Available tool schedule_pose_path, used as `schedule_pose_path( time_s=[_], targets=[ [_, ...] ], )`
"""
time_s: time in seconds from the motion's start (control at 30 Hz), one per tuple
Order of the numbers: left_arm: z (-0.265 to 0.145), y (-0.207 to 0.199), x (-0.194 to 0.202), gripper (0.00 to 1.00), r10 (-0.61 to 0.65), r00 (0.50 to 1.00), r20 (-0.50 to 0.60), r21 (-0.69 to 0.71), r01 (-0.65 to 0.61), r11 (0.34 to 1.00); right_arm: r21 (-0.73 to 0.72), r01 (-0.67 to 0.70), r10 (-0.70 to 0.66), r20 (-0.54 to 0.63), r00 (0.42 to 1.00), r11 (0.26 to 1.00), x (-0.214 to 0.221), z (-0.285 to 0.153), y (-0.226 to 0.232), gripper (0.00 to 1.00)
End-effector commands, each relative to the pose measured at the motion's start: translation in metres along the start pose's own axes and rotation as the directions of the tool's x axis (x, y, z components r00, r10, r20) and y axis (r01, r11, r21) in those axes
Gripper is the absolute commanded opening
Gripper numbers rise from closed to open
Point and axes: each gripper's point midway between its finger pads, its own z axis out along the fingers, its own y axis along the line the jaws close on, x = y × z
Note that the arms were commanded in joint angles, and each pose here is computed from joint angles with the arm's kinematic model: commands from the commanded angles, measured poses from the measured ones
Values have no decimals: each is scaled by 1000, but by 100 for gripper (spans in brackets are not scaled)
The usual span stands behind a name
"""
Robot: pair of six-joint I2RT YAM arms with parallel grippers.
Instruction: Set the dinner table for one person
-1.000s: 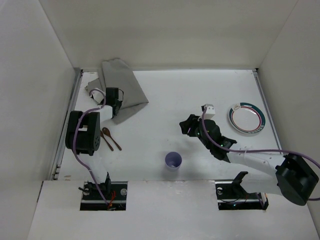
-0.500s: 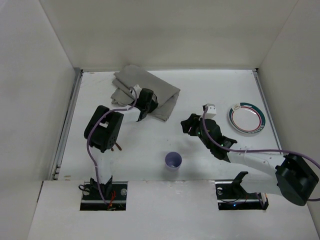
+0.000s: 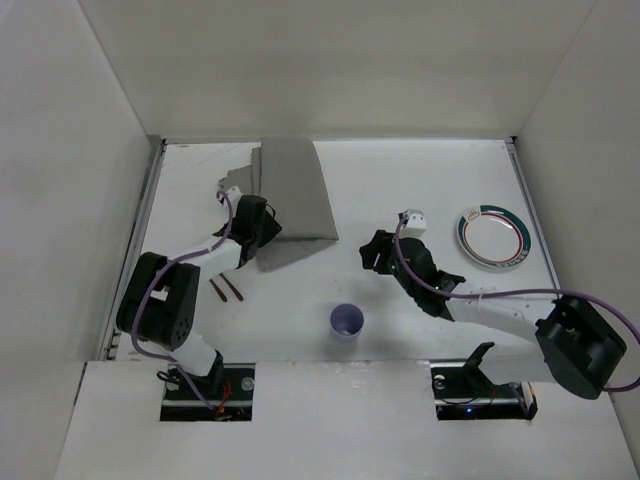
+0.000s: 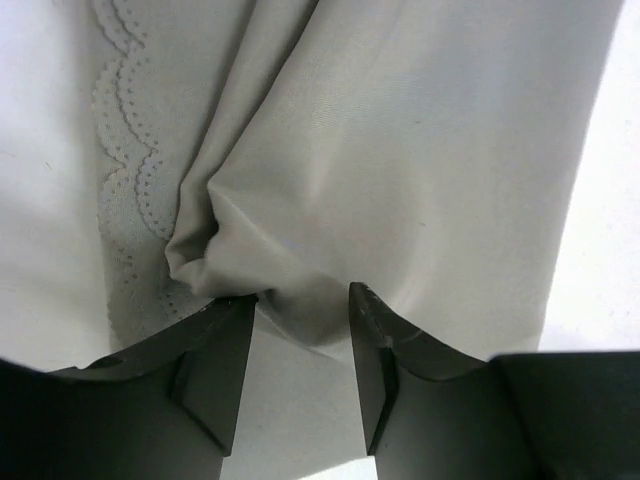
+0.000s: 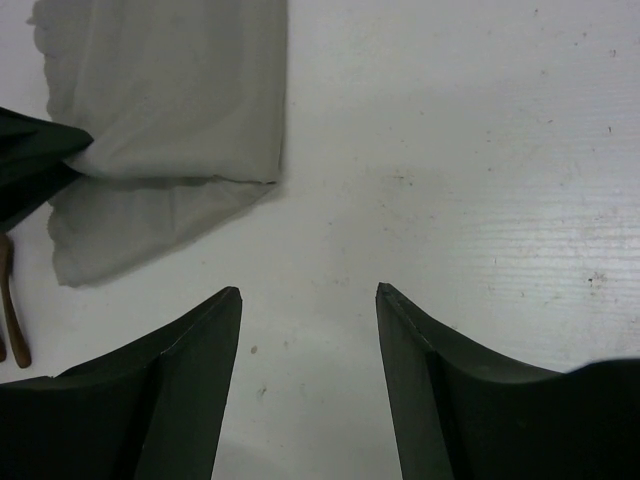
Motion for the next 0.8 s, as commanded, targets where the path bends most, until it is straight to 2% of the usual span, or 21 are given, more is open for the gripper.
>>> schedule_pose_path(
  time_s=[0.0, 0.1, 0.2, 0.47, 0.6, 0.77],
  targets=[
    [-19, -20, -19, 41, 21, 998, 60, 49, -24, 999, -40, -8, 11, 78, 997, 999, -29, 2, 21, 62],
    [-23, -22, -24, 41, 18, 997, 69, 46, -22, 999, -38, -9, 12, 81, 997, 999, -29, 1, 20, 62],
    [-22, -4, -24, 41, 11, 997, 82, -18, -10, 1000, -38, -8, 11, 80, 997, 999, -28, 0, 19, 62],
    [-10, 29, 2, 42, -119, 992, 33, -108, 122, 987, -49, -14, 18, 91, 996, 999, -32, -4, 20, 62],
    [1, 33, -3, 42, -152, 987, 45, -115, 157, 981, -60, -22, 27, 90, 996, 998, -33, -6, 22, 62],
    [2, 5, -20, 25, -173, 980, 96, -23, 176, 984, -75, -17, 24, 92, 995, 997, -33, -9, 27, 62]
  ],
)
